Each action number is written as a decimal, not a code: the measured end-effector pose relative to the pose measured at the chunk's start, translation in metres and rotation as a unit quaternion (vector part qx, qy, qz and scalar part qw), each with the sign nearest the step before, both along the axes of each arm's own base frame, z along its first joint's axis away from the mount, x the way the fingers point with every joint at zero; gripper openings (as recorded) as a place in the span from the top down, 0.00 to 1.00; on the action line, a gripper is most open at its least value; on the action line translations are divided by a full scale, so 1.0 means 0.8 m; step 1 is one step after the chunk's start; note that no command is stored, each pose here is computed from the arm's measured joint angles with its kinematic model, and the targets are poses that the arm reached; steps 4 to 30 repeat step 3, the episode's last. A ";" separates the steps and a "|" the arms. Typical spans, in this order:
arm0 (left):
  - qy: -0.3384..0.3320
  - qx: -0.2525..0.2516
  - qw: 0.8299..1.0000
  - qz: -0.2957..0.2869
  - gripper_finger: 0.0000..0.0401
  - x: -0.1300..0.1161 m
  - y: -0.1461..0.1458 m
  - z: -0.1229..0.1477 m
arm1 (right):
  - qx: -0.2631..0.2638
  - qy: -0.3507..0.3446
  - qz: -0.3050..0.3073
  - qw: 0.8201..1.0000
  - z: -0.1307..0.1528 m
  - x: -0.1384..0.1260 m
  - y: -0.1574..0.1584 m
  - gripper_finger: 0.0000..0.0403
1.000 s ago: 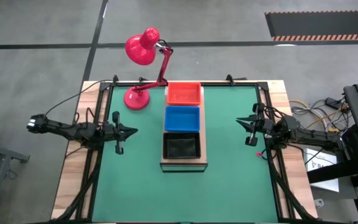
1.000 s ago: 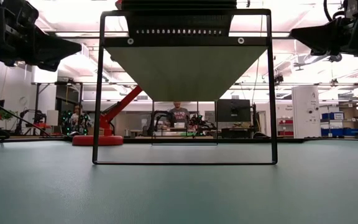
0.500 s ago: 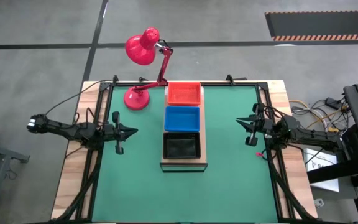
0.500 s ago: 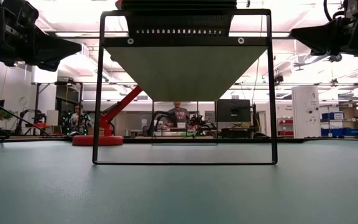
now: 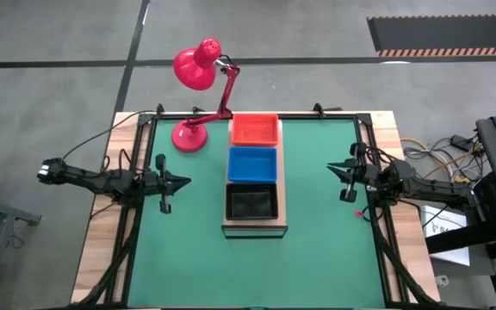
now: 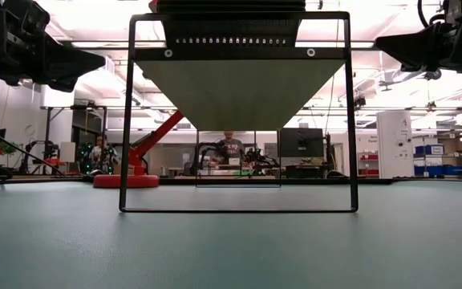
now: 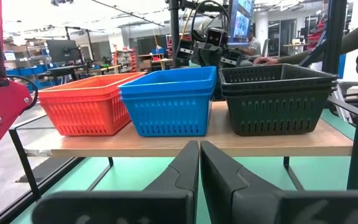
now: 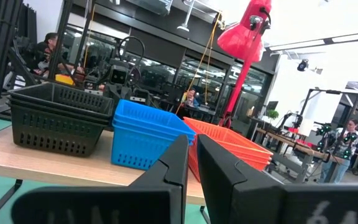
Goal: Stack baskets on shelf by color
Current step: Return to Home Position
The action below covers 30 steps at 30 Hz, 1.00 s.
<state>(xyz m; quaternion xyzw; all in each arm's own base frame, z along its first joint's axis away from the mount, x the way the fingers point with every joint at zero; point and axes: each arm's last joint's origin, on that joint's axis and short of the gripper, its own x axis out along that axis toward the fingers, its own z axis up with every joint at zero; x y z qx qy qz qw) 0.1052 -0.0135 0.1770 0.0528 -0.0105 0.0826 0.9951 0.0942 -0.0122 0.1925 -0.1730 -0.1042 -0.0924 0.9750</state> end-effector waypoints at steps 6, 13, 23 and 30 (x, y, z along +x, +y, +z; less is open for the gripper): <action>0.000 0.000 1.000 0.000 1.00 0.000 0.000 0.000 | 0.000 0.000 0.000 1.000 0.000 0.000 0.000 0.93; 0.000 0.000 1.000 0.000 1.00 0.000 0.000 0.000 | 0.000 0.000 0.000 1.000 0.000 0.000 0.000 0.93; 0.000 0.000 1.000 0.000 1.00 0.000 0.000 0.000 | 0.000 0.000 0.000 1.000 0.000 0.000 0.000 0.93; 0.000 0.000 1.000 0.000 1.00 0.000 0.000 0.000 | 0.000 0.000 0.000 1.000 0.000 0.000 0.000 0.93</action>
